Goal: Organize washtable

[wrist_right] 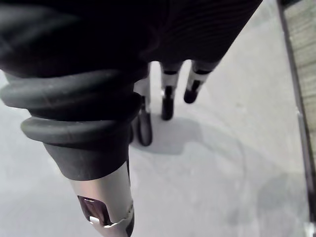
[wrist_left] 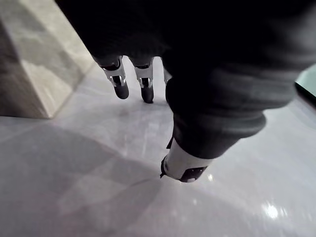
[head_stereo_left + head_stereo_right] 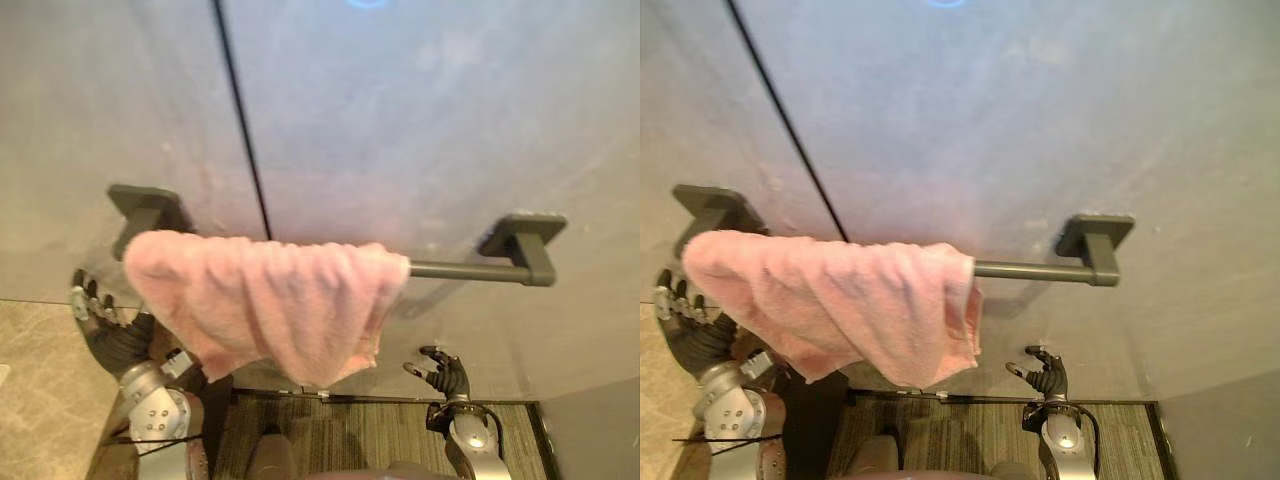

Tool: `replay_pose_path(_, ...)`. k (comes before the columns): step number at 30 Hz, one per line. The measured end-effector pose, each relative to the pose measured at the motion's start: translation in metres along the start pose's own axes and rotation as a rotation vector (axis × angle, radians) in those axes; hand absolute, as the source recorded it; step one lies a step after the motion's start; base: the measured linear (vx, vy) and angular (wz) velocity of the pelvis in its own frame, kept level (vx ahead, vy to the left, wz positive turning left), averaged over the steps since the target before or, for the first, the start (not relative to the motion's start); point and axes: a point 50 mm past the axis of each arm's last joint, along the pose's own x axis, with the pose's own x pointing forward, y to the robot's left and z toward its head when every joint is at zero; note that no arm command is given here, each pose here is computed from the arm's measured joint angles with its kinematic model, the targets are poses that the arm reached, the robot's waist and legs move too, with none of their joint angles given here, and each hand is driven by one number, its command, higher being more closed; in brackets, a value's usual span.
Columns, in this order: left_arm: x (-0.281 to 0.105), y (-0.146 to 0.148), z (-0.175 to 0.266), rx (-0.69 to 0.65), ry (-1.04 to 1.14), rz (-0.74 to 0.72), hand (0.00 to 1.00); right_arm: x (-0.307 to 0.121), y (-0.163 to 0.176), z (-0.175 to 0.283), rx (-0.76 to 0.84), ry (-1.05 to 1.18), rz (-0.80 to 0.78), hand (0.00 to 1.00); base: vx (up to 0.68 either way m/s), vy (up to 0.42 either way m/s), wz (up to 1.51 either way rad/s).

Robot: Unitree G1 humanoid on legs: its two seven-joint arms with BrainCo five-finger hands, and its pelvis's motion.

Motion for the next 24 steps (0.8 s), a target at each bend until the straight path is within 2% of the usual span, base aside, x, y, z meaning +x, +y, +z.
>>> replay_pose_path(4, -0.004, 0.003, -0.025, -0.046, 0.168, -0.148, 0.00, -0.003, 0.005, -0.005, -0.015, 0.026, 0.061, 0.00, -0.06, 0.112, 0.03)
replay_pose_path(7, -0.013, 0.001, -0.037, -0.108, 0.282, -0.236, 0.00, -0.007, 0.027, -0.003, -0.049, 0.012, 0.197, 0.00, -0.13, 0.008, -0.18)
replay_pose_path(10, -0.046, -0.003, -0.058, -0.174, 0.484, -0.355, 0.00, -0.012, 0.049, 0.015, -0.110, -0.077, 0.333, 0.00, -0.10, -0.038, -0.28)
replay_pose_path(15, -0.053, -0.006, -0.061, -0.211, 0.538, -0.420, 0.00, -0.013, 0.058, 0.018, -0.129, -0.101, 0.405, 0.00, -0.01, -0.040, -0.19)
replay_pose_path(24, -0.053, 0.003, -0.064, -0.186, 0.558, -0.385, 0.00, -0.017, 0.053, 0.011, -0.180, -0.088, 0.412, 0.00, 0.03, -0.026, 0.10)
